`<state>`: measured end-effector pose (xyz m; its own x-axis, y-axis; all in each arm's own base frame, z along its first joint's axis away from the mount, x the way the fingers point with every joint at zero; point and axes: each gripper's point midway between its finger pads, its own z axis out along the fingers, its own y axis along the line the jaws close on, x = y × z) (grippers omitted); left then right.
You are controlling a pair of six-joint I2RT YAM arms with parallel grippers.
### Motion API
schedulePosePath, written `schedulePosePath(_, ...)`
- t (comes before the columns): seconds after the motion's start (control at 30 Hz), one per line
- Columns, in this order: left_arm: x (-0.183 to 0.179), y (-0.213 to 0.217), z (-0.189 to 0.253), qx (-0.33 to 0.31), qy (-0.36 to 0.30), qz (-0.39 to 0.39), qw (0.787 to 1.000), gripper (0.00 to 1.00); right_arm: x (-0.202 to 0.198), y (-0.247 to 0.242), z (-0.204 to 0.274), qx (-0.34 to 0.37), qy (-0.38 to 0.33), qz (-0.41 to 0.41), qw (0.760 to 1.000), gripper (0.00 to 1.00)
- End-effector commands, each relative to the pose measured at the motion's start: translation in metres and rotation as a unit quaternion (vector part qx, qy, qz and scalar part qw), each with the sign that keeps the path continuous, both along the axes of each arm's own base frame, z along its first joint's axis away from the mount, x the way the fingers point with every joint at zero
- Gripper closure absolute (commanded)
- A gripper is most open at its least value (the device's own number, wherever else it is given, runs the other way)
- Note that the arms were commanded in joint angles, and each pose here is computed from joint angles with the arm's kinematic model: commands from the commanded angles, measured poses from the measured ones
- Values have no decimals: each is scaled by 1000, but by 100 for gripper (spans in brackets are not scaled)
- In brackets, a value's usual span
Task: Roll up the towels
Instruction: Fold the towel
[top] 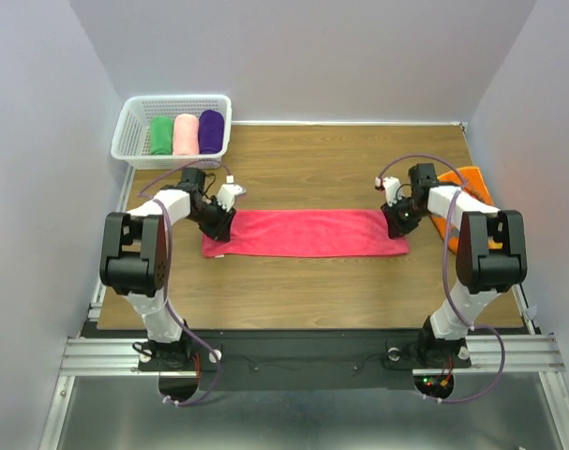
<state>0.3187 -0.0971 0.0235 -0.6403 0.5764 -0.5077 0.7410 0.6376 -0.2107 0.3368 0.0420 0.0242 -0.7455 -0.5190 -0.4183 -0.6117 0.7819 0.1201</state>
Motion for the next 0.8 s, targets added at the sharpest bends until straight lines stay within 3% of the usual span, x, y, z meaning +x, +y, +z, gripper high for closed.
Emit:
schedulePosePath(0.0,49,5,-2,17,-11,84,996,68,-50,-1,-16,-27,67,30,997,76)
schedulePosePath(0.23,143,-22,29,-7,-85,90,992,67,-109,24,-17,-35,124,128,983,77)
schedulePosePath(0.4,172,-44,70,-52,-130,69,988,64,-161,80,9,49,180,223,957,77)
schedulePosePath(0.53,166,-47,125,-79,-184,63,978,61,-125,110,50,103,129,218,962,79)
schedulePosePath(0.77,135,-34,175,-93,-247,117,958,55,-51,116,65,66,36,189,979,78)
